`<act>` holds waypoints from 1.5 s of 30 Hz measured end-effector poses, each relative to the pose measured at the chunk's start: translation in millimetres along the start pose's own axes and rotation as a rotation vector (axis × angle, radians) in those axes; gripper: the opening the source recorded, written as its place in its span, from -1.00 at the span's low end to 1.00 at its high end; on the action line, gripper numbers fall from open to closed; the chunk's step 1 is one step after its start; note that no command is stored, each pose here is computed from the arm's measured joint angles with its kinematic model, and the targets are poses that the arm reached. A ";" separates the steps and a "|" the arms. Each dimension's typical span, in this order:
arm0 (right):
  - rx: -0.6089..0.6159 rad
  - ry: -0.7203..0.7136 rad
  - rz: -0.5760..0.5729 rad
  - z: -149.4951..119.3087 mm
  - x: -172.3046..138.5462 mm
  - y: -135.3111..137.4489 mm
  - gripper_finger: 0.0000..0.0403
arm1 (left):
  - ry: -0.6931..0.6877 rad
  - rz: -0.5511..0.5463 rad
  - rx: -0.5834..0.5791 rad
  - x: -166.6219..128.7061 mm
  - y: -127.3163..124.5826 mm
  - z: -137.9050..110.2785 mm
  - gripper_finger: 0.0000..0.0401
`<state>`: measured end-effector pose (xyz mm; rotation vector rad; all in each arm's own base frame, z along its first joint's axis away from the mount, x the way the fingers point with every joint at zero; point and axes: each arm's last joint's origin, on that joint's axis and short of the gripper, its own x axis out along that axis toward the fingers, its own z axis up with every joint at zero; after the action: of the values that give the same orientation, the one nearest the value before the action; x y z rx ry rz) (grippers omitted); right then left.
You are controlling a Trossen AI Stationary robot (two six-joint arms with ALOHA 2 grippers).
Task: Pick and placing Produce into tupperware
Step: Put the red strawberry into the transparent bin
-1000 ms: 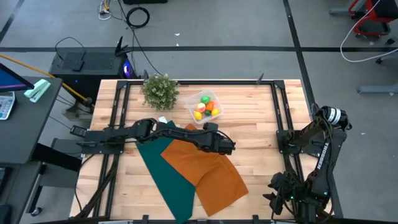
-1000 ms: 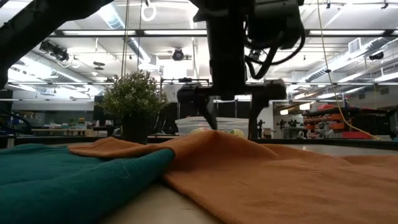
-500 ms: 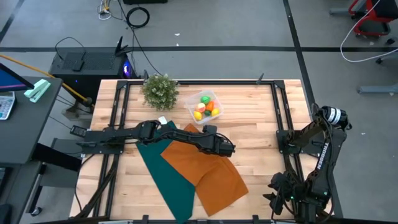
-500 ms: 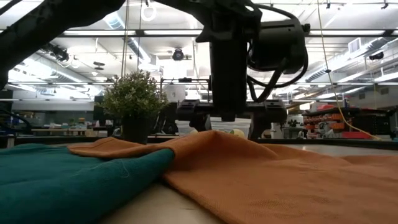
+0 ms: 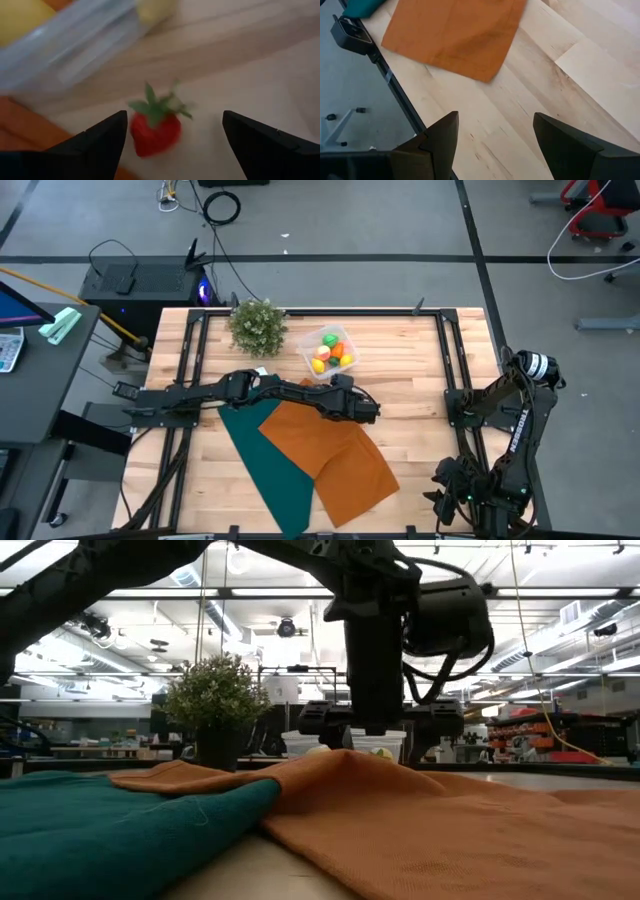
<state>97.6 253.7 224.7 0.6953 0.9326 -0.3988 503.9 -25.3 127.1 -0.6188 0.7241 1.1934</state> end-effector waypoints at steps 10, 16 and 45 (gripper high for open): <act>0.012 0.004 -0.001 -0.1 0.0 0.0 0.11 | 0.024 0.014 -0.021 8.1 3.2 9.5 0.64; 0.011 0.004 -0.002 -0.1 0.0 -0.1 0.11 | 0.033 0.013 -0.014 8.4 3.3 9.5 0.64; 0.010 0.002 -0.005 0.1 0.1 -0.3 0.11 | 0.071 0.019 0.006 15.8 1.5 -4.5 -0.20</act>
<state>97.5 253.4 224.6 0.7026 0.9345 -0.4071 504.9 -18.8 111.9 -0.6531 0.7946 1.1911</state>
